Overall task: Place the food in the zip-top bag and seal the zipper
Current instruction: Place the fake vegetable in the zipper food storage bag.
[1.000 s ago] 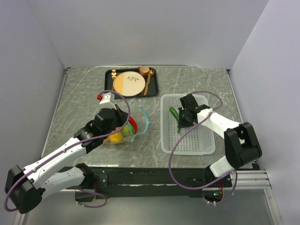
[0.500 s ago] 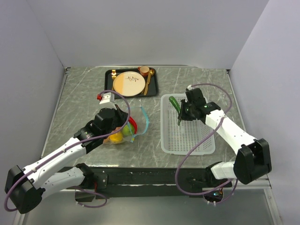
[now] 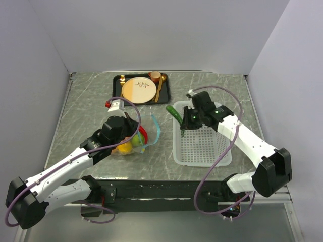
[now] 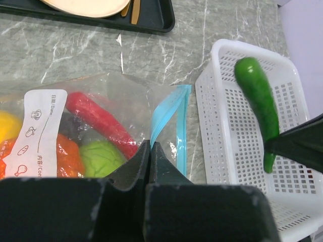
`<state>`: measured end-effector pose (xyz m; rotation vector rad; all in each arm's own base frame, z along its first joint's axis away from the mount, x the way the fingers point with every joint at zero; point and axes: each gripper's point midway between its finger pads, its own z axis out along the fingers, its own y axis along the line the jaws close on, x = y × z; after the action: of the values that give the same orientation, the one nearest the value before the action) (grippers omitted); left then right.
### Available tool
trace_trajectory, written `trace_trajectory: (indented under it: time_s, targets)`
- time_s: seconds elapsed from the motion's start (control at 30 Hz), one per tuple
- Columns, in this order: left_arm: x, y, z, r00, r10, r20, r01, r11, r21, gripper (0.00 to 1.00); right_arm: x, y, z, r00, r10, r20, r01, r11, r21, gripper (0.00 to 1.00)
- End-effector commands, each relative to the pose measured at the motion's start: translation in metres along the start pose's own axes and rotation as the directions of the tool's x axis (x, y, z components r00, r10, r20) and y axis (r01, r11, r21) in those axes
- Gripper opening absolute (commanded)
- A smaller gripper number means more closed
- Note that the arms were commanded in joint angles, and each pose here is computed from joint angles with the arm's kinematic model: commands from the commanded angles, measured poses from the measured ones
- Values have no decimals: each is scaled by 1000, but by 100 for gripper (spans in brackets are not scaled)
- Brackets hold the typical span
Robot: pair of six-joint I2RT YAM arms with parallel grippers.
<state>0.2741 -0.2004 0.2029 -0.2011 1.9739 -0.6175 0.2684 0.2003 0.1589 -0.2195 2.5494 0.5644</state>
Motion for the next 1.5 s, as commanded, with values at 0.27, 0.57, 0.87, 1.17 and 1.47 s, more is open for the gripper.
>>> trace_trajectory:
  time_s: [0.27,0.57,0.87,1.17,1.47]
  targets:
    - [-10,-6,0,999,-17,31,16,1000,17,1,33,48,5,966,-216,-142,201,973,-116,7]
    - [-6,-8,1,1000,-13,17,13,999,31,1,35,71,18,950,-268,-159,243,957,-160,8]
    - [-2,-9,-1,1000,5,0,-5,999,50,1,15,93,40,938,-306,-164,275,943,-186,9]
    - [-2,-13,-3,1000,19,-4,-18,997,74,1,-11,113,55,950,-290,-118,265,945,-192,9]
    - [1,-17,-2,999,26,-21,-24,995,97,1,-26,138,64,968,-234,-90,205,946,-252,9]
